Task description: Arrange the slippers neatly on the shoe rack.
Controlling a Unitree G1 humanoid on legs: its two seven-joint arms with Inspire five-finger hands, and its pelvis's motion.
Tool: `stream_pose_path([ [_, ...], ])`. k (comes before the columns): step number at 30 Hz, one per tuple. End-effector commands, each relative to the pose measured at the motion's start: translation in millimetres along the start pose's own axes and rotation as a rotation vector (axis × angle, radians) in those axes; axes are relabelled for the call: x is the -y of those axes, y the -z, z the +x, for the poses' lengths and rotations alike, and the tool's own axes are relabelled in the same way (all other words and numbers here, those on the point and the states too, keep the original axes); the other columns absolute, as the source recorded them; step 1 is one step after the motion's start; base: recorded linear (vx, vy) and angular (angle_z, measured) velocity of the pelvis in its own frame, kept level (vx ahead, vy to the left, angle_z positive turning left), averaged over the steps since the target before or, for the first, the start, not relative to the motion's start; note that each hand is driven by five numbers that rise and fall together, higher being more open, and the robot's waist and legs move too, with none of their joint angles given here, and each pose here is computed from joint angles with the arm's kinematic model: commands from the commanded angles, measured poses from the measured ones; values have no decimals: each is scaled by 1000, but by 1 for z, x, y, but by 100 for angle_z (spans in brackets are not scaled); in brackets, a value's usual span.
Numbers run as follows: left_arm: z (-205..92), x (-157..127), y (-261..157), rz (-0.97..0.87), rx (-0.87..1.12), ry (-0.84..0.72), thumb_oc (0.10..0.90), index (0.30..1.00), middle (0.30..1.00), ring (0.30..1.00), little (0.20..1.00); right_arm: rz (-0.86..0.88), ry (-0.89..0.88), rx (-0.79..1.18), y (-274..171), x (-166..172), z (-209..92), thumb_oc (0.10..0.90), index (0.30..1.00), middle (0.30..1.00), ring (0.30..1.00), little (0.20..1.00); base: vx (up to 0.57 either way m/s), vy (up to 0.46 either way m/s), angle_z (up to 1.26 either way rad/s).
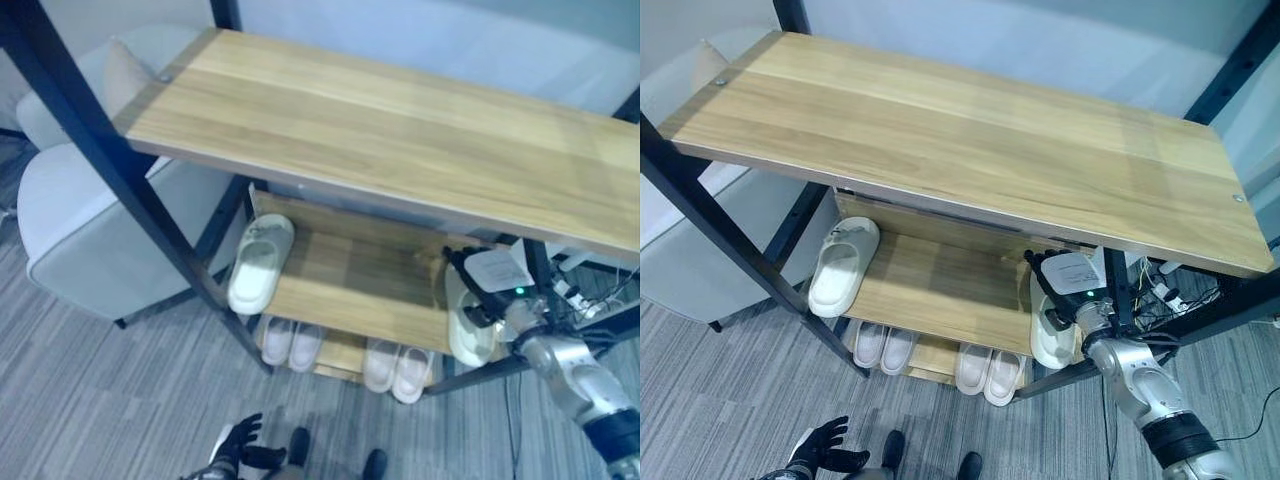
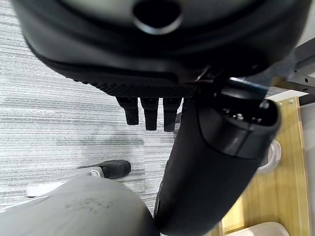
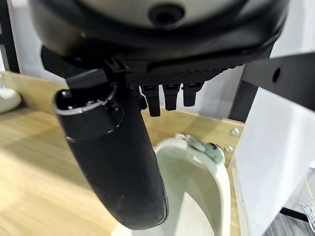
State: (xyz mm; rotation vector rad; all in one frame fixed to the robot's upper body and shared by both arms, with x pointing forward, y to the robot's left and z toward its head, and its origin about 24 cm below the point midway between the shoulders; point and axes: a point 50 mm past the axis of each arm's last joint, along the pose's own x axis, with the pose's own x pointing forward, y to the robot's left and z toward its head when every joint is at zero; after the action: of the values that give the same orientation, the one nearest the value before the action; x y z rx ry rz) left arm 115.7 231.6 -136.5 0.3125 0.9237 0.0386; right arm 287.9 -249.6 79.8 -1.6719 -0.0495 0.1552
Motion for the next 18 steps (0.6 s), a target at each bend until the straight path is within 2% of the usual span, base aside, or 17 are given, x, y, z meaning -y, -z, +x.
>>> stream_pose_path([
  [1, 4, 15, -9, 21, 38, 39, 800, 900, 900, 900, 900, -206, 139, -169, 55, 60, 9, 709, 764, 764, 764, 764, 0, 0, 0],
  [2, 3, 15, -8, 18, 36, 36, 800, 900, 900, 900, 900, -201, 113, -182, 57, 56, 12, 499, 448, 448, 448, 448, 0, 0, 0],
  [3, 3, 14, -8, 17, 36, 35, 800, 900, 900, 900, 900, -201, 113, -182, 56, 56, 12, 467, 401, 401, 401, 401, 0, 0, 0],
  [4, 3, 15, -8, 13, 35, 34, 800, 900, 900, 900, 900, -192, 95, -192, 57, 52, 15, 400, 300, 300, 300, 300, 0, 0, 0],
  [18, 4, 13, -7, -3, 29, 20, 800, 900, 900, 900, 900, -74, 144, -111, 29, 50, 24, 400, 300, 300, 300, 300, 0, 0, 0],
])
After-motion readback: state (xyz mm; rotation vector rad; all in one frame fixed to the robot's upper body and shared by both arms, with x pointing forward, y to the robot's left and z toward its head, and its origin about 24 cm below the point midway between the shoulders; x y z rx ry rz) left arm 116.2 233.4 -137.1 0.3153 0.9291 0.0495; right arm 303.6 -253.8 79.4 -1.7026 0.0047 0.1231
